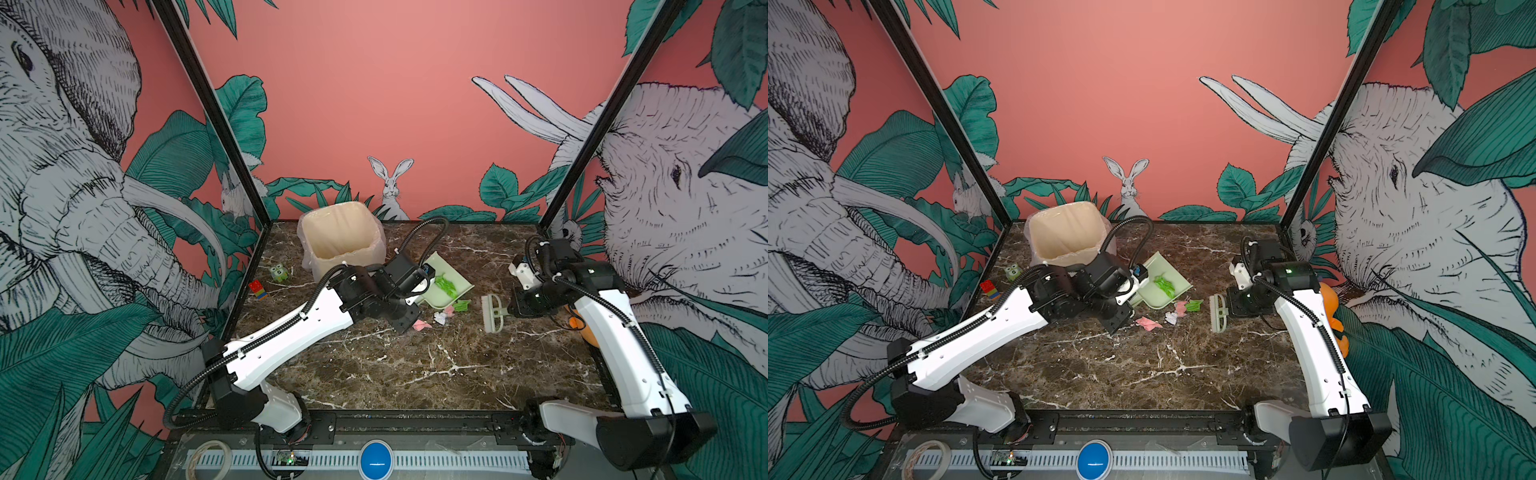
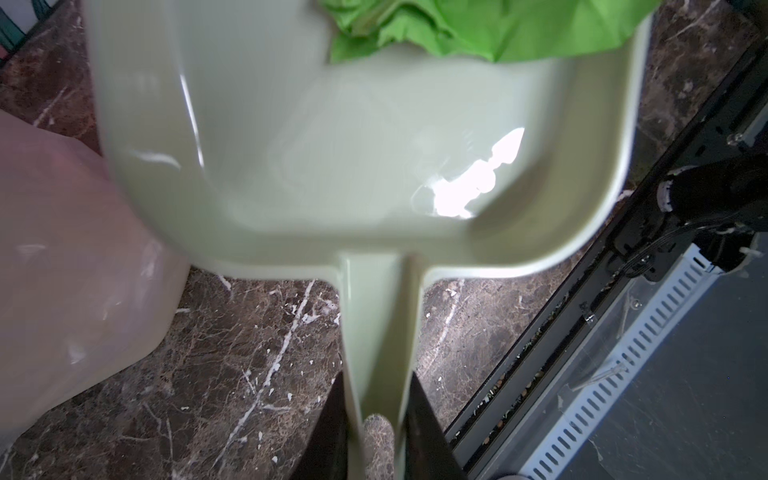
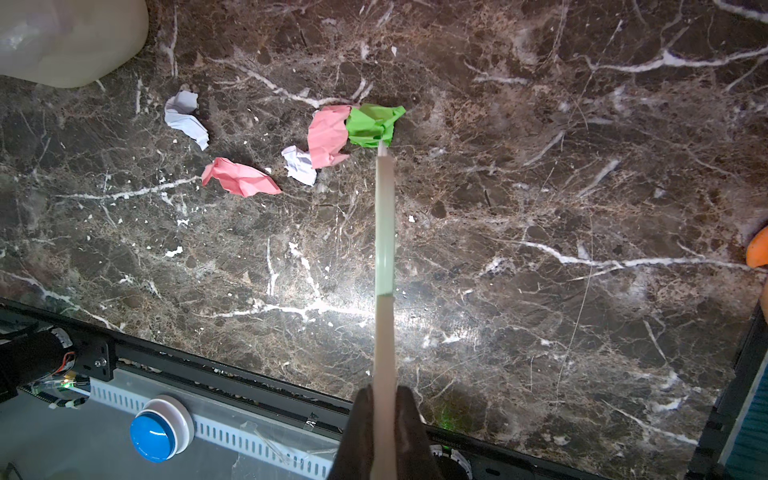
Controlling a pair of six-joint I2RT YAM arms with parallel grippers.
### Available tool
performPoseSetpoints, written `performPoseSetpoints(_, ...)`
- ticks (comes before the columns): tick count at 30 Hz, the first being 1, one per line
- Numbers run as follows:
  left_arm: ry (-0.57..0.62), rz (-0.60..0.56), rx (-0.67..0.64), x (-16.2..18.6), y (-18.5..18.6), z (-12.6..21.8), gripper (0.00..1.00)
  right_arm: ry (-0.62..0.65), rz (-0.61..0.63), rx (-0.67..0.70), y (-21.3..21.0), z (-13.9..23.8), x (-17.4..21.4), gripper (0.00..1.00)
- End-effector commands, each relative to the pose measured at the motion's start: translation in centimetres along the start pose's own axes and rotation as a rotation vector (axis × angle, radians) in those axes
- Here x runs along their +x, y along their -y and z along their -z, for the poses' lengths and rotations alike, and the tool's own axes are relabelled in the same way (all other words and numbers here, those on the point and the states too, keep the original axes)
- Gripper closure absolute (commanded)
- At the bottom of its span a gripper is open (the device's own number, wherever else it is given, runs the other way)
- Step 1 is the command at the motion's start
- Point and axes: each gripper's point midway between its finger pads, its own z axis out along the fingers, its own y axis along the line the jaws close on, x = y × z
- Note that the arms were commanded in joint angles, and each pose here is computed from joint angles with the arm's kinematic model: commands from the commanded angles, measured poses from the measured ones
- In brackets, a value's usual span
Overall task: Sweep away the paper scraps from the table
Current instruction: 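Lift the loaded dustpan toward the bin with the left gripper while the right brush withdraws, then tip the dustpan over the bin with the left gripper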
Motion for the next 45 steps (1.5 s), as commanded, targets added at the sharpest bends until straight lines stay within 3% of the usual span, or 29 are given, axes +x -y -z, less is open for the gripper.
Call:
performPoseSetpoints(1,-0.041,0.033,-0.022,1.3,-1.4,3.1,1.00,0.010,0.003,-0.026,-0.3,0.0,-0.3,1.00)
performPoseSetpoints(11,-0.051,0.107,-0.088,0.3,-5.9,7.3,1.00,-0.003,0.016,-0.036,-0.5,0.3,-0.1,1.00)
performPoseSetpoints(25,-0.049,0.381,-0.306,1.8,-15.8,9.7,1.00,-0.006,0.008,-0.096,-1.2,-1.2,0.8,1.00)
performPoseSetpoints(35,-0.137,0.391,-0.503,3.9,-20.6,10.4,1.00,-0.027,0.017,-0.135,-1.7,-1.8,1.0,1.00)
performPoseSetpoints(45,-0.304,0.310,-0.696,5.9,-24.6,11.4,1.00,-0.046,0.033,-0.135,-1.7,-1.8,1.1,1.00)
